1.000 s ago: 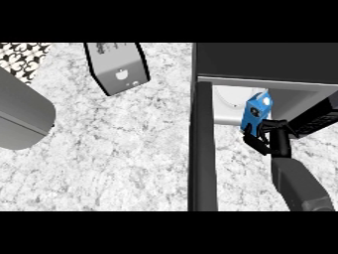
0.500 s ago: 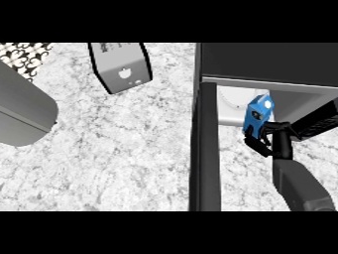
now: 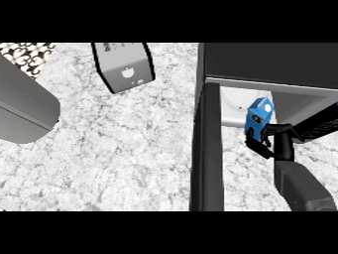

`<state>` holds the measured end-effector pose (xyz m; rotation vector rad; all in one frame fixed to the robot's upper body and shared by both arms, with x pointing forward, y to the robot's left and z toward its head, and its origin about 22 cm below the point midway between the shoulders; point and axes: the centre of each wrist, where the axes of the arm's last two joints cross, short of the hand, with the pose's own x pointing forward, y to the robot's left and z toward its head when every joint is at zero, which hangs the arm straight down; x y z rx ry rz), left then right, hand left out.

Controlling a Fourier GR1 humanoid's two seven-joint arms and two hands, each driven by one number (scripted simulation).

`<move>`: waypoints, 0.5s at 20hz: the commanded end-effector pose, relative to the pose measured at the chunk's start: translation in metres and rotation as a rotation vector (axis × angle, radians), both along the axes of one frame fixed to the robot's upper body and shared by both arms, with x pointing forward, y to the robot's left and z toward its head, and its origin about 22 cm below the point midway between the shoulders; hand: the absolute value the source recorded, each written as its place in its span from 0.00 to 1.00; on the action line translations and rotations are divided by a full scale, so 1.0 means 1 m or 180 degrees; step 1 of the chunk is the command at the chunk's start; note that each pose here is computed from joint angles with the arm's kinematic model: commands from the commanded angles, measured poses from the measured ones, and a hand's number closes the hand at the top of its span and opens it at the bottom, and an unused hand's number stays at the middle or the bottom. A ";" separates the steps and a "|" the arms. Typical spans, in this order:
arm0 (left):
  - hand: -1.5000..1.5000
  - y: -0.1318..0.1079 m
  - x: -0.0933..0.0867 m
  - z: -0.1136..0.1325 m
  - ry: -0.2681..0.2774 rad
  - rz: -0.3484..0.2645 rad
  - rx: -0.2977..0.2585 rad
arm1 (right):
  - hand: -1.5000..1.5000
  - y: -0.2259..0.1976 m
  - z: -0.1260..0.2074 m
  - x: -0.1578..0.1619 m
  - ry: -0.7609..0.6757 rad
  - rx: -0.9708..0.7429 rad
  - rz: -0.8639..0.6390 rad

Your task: Pick up the milk, place it into the microwave and close the microwave

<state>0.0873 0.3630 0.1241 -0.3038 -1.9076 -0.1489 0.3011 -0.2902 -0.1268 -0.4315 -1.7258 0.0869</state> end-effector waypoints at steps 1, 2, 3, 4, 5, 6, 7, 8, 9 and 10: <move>0.00 0.001 0.001 0.001 0.0051 -0.0028 0.0087 | 1.00 -0.054 0.104 0.077 -0.0459 -0.0458 -0.0339; 0.00 0.000 0.003 0.002 -0.0013 -0.0002 0.0044 | 1.00 -0.046 0.097 0.075 -0.0469 -0.0437 -0.0319; 0.00 0.001 0.004 0.001 0.0008 -0.0004 0.0068 | 1.00 -0.051 0.098 0.074 -0.0453 -0.0463 -0.0322; 0.00 0.000 0.005 0.001 0.0010 -0.0008 0.0052 | 1.00 -0.048 0.100 0.077 -0.0459 -0.0451 -0.0339; 0.00 0.004 0.006 0.002 0.0020 0.0009 0.0097 | 1.00 -0.053 0.099 0.074 -0.0441 -0.0501 -0.0321; 0.00 0.001 0.005 0.003 0.0008 -0.0003 0.0084 | 1.00 -0.076 0.083 0.051 -0.0311 -0.1020 -0.0687; 0.00 0.002 0.007 0.003 0.0013 0.0011 0.0104 | 0.00 -0.036 0.102 0.083 -0.0492 -0.0239 -0.0332; 0.00 -0.001 0.010 0.004 0.0001 -0.0053 0.0101 | 0.00 -0.021 0.106 0.091 -0.0621 -0.0213 -0.0163; 0.00 0.004 0.008 0.002 0.0032 -0.0010 0.0127 | 0.00 -0.013 0.108 0.095 -0.0631 -0.0132 -0.0038; 0.00 0.004 0.010 0.000 0.0049 0.0004 0.0116 | 0.00 -0.010 0.108 0.095 -0.0640 -0.0134 0.0106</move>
